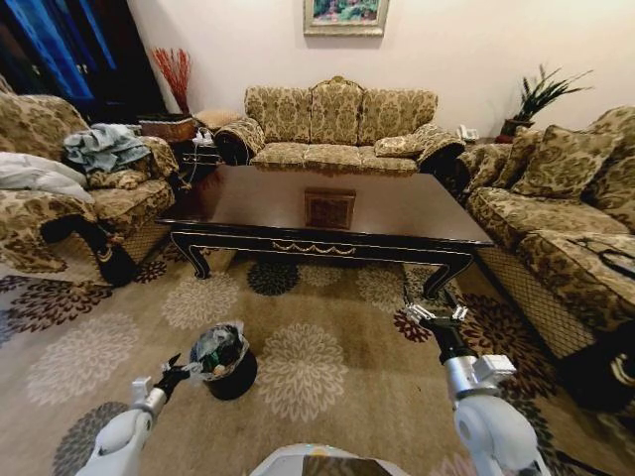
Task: Move to the front of the table and place the trash on the table into the trash bin.
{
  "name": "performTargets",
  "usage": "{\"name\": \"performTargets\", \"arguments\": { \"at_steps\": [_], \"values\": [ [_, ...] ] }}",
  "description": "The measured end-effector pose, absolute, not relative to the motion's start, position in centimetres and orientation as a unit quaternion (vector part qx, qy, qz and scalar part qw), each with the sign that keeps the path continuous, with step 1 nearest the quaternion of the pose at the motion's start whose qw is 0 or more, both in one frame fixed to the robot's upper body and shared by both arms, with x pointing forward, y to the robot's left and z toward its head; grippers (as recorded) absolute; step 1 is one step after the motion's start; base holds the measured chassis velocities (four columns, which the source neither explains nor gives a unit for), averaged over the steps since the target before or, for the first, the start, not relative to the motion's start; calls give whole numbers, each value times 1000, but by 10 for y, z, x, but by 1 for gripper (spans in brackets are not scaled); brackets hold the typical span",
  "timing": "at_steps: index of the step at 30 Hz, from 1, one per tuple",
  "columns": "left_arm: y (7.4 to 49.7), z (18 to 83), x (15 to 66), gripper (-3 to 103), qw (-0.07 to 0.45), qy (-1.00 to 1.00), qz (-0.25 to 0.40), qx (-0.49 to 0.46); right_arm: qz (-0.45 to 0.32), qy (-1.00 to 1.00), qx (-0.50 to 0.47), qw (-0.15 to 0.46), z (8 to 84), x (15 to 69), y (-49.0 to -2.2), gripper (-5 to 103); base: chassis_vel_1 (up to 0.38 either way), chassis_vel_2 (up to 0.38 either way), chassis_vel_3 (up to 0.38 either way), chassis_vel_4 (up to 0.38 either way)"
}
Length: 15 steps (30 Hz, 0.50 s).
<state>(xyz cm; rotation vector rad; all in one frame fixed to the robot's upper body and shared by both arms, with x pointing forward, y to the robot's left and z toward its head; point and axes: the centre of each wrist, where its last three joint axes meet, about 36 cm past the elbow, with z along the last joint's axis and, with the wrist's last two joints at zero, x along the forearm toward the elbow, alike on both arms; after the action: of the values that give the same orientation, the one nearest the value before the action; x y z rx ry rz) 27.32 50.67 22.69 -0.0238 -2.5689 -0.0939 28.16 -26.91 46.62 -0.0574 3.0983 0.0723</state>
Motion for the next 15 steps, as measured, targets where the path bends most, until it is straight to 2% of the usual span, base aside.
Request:
{"name": "performTargets", "arguments": {
  "at_steps": [5, 15],
  "values": [
    [515, 241, 278, 100, 273, -960, -51, -25, 26, 999, -19, 20, 464, 283, -268, 100, 0, 0, 0, 0],
    [518, 274, 290, 100, 222, -969, 9, -109, 29, 999, -13, 15, 458, 284, -275, 100, 0, 0, 0, 0]
  ]
}}
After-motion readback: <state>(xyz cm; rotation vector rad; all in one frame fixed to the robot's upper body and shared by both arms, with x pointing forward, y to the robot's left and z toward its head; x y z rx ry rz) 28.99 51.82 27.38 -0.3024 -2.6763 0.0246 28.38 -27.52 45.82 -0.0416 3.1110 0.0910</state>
